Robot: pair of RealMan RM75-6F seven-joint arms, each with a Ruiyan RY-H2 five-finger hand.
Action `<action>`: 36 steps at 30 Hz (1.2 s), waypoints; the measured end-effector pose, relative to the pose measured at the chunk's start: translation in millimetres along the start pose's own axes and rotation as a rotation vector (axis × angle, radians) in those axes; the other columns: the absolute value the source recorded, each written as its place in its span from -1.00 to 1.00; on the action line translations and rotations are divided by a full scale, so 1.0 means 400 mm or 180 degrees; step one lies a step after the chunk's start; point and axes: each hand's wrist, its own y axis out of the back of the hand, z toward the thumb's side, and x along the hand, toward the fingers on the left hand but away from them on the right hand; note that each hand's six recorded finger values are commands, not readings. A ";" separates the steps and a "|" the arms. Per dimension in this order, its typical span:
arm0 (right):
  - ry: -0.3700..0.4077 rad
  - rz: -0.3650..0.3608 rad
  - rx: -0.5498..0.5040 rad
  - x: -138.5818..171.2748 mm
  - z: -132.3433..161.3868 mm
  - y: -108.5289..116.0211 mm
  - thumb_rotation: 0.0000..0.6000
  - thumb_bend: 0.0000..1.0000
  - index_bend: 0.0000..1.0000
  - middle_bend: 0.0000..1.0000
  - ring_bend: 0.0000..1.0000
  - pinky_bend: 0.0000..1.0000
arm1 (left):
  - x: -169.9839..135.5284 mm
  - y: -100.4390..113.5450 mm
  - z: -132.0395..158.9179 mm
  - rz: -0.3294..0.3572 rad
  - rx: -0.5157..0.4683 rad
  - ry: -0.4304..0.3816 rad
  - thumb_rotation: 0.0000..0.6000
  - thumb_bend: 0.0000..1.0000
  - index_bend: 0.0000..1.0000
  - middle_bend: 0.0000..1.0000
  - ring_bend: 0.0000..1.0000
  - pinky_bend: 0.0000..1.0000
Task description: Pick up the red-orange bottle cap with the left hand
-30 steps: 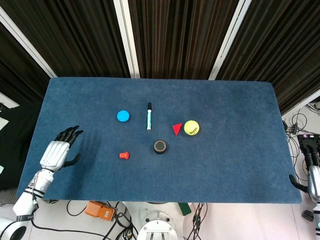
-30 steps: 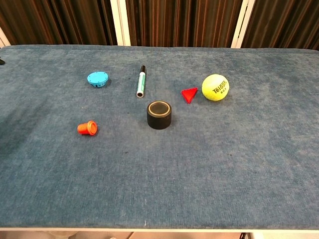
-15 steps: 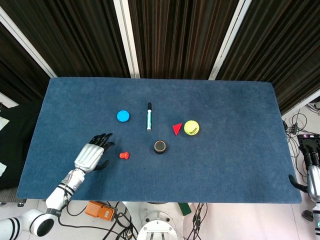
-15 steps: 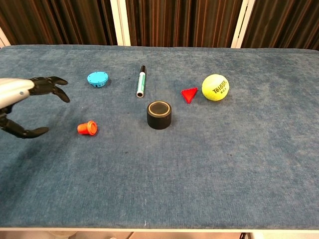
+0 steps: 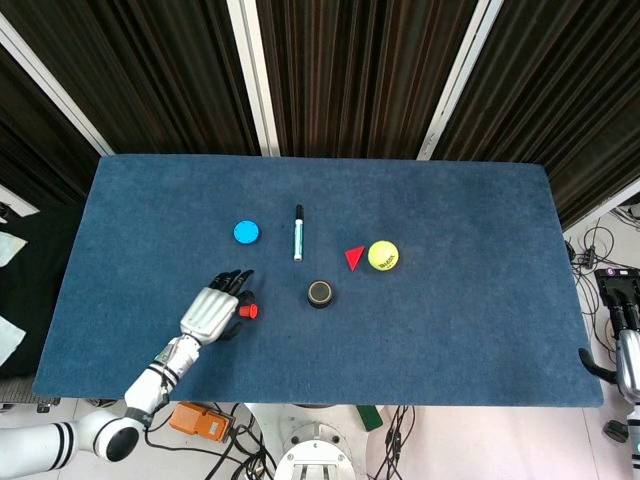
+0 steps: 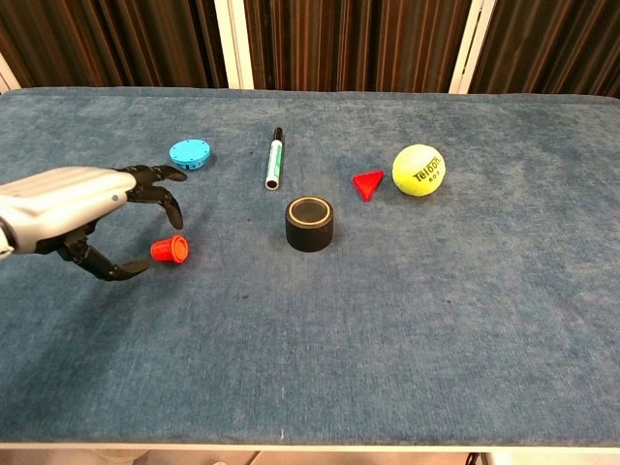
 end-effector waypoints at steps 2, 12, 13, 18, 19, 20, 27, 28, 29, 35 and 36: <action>-0.0002 0.0006 0.0000 0.000 -0.001 0.000 1.00 -0.19 -0.66 -0.73 -0.88 -1.00 | 0.006 -0.003 0.005 -0.0016 -0.0003 -0.0005 1.00 -0.37 -0.34 -1.00 -1.00 -0.79; -0.0019 0.0004 -0.0004 -0.001 -0.005 0.002 1.00 -0.19 -0.66 -0.73 -0.88 -1.00 | 0.041 -0.012 0.002 -0.0056 0.0076 0.0007 1.00 -0.36 -0.32 -1.00 -1.00 -0.79; -0.0020 0.0006 -0.0002 -0.001 -0.005 0.002 1.00 -0.19 -0.66 -0.73 -0.88 -1.00 | 0.043 -0.012 -0.001 -0.0058 0.0088 0.0013 1.00 -0.36 -0.31 -1.00 -1.00 -0.79; -0.0030 0.0028 -0.0002 -0.002 -0.006 -0.001 1.00 -0.20 -0.66 -0.73 -0.88 -1.00 | 0.048 -0.011 -0.007 -0.0043 0.0133 0.0011 1.00 -0.35 -0.24 -1.00 -1.00 -0.79; -0.0036 0.0031 0.0000 -0.003 -0.006 -0.002 1.00 -0.19 -0.66 -0.73 -0.88 -1.00 | 0.048 -0.010 -0.008 -0.0042 0.0136 0.0007 1.00 -0.35 -0.23 -0.99 -1.00 -0.79; -0.0040 0.0033 -0.0001 -0.003 -0.007 -0.002 1.00 -0.19 -0.66 -0.73 -0.88 -1.00 | 0.049 -0.010 -0.009 -0.0042 0.0142 0.0003 1.00 -0.35 -0.20 -0.99 -1.00 -0.79; -0.0066 0.0046 0.0003 -0.005 -0.010 -0.002 1.00 -0.19 -0.66 -0.73 -0.88 -1.00 | 0.043 -0.017 -0.020 -0.0068 0.0163 -0.0003 1.00 -0.32 -0.16 -0.96 -1.00 -0.79; -0.0069 0.0048 0.0005 -0.005 -0.010 -0.003 1.00 -0.19 -0.66 -0.73 -0.88 -1.00 | 0.042 -0.018 -0.021 -0.0073 0.0171 -0.0005 1.00 -0.31 -0.16 -0.96 -1.00 -0.79; -0.0072 0.0048 0.0003 -0.005 -0.010 -0.003 1.00 -0.19 -0.66 -0.73 -0.88 -1.00 | 0.040 -0.020 -0.022 -0.0078 0.0177 -0.0008 1.00 -0.31 -0.16 -0.96 -1.00 -0.79; -0.0086 0.0039 -0.0012 -0.003 -0.013 0.000 1.00 -0.19 -0.66 -0.73 -0.88 -1.00 | 0.035 -0.021 -0.013 -0.0055 0.0163 -0.0079 1.00 -0.23 -0.04 -0.88 -1.00 -0.79; -0.0087 0.0040 -0.0011 -0.002 -0.014 0.000 1.00 -0.19 -0.66 -0.73 -0.88 -1.00 | 0.035 -0.019 -0.011 -0.0035 0.0157 -0.0096 1.00 -0.17 -0.02 -0.86 -1.00 -0.79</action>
